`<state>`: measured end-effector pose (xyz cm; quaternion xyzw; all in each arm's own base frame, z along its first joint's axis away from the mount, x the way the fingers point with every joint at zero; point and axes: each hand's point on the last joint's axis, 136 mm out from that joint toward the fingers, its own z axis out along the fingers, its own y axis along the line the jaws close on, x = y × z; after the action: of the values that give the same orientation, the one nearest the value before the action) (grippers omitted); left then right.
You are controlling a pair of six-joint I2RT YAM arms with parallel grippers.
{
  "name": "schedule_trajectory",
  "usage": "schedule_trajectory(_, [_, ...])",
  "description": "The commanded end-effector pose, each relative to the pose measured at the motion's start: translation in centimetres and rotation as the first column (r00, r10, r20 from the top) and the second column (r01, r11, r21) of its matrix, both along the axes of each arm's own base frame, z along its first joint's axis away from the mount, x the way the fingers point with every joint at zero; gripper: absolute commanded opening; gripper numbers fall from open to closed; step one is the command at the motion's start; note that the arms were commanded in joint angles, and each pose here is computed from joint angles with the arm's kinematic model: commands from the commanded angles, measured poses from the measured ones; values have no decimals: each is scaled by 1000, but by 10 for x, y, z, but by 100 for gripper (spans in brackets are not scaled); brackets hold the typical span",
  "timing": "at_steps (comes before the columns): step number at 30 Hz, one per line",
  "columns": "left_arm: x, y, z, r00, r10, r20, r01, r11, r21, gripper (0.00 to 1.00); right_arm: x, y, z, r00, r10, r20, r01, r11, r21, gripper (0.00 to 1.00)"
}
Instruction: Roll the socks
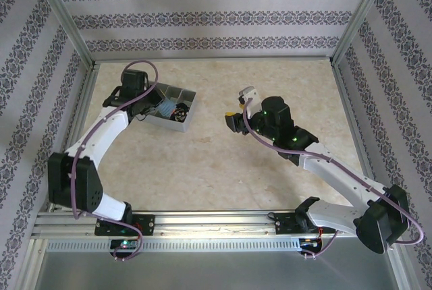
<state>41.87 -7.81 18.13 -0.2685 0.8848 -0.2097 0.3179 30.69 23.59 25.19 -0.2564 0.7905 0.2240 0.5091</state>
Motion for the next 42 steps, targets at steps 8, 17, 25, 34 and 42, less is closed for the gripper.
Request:
schedule_trajectory(8, [51, 10, -16, 988, -110, 107, 86, 973, 212, 0, -18, -9, 34, 992, 37, 118, -34, 999, -30, 63])
schedule_trajectory(17, [53, 8, -40, 973, -174, 152, 106, 921, 376, 0, -26, -20, 47, 989, 13, 148, -9, 1000, -28, 66])
schedule_trajectory(25, [32, -3, -57, 952, -228, 204, 112, 879, 463, 0, -26, -23, 37, 992, -2, 124, 8, 999, -41, 67])
schedule_trajectory(34, [14, -22, -81, 941, -290, 175, 174, 857, 484, 9, -24, -21, 23, 996, 2, 91, 3, 998, -58, 67])
schedule_trajectory(42, [1, 1, -40, 986, -110, 127, 43, 894, 447, 80, -17, -21, 22, 998, -28, 52, 31, 998, -57, 74])
